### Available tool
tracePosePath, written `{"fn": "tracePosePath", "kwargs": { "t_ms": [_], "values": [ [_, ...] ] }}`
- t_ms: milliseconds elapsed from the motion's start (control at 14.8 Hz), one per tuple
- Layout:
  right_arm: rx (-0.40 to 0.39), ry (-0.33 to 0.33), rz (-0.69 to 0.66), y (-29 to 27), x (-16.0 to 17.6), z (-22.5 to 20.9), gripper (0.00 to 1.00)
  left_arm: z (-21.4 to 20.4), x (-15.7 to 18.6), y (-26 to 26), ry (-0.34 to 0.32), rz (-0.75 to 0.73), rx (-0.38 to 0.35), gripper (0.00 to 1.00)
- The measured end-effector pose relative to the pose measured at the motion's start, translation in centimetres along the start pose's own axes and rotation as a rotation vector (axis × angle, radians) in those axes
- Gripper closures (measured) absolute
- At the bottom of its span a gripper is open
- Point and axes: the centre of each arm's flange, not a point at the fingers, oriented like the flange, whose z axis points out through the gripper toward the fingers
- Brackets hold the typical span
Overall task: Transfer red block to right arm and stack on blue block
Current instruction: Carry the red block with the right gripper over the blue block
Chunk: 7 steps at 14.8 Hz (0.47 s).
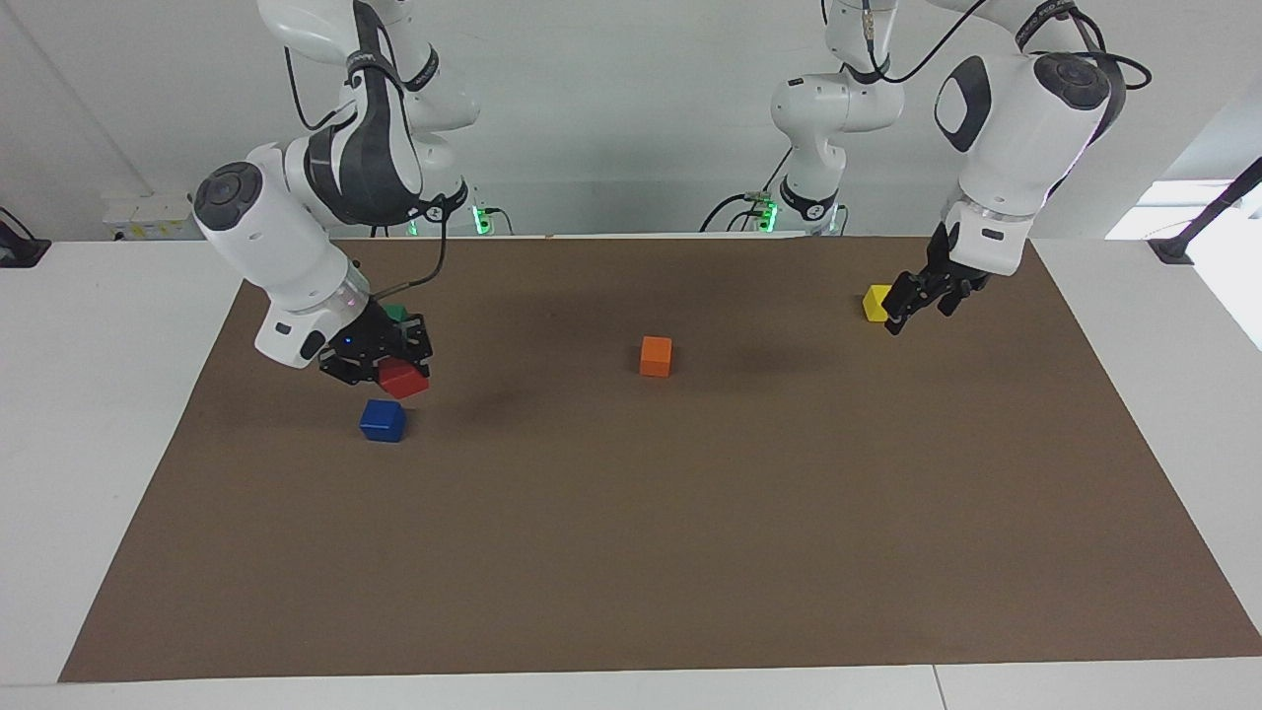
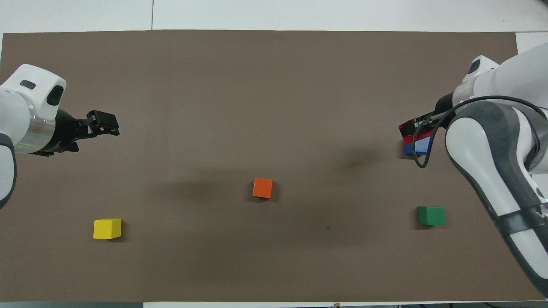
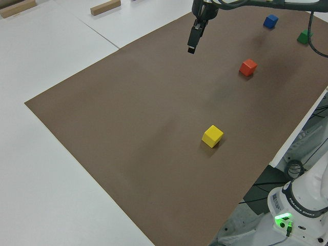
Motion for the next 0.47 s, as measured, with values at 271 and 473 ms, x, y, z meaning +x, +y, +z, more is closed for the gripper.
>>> {"fn": "tracePosePath", "kwargs": {
  "t_ms": [271, 473],
  "values": [
    [-0.127, 0.007, 0.129, 0.9, 0.2, 0.8, 0.45, -2.4, 0.0, -1.5, -0.021, 0.044, 0.039, 0.0],
    [-0.133, 0.009, 0.191, 3.0, -0.7, 3.3, 0.45, -4.2, -1.0, -1.8, -0.019, 0.044, 0.044, 0.0]
  ]
}}
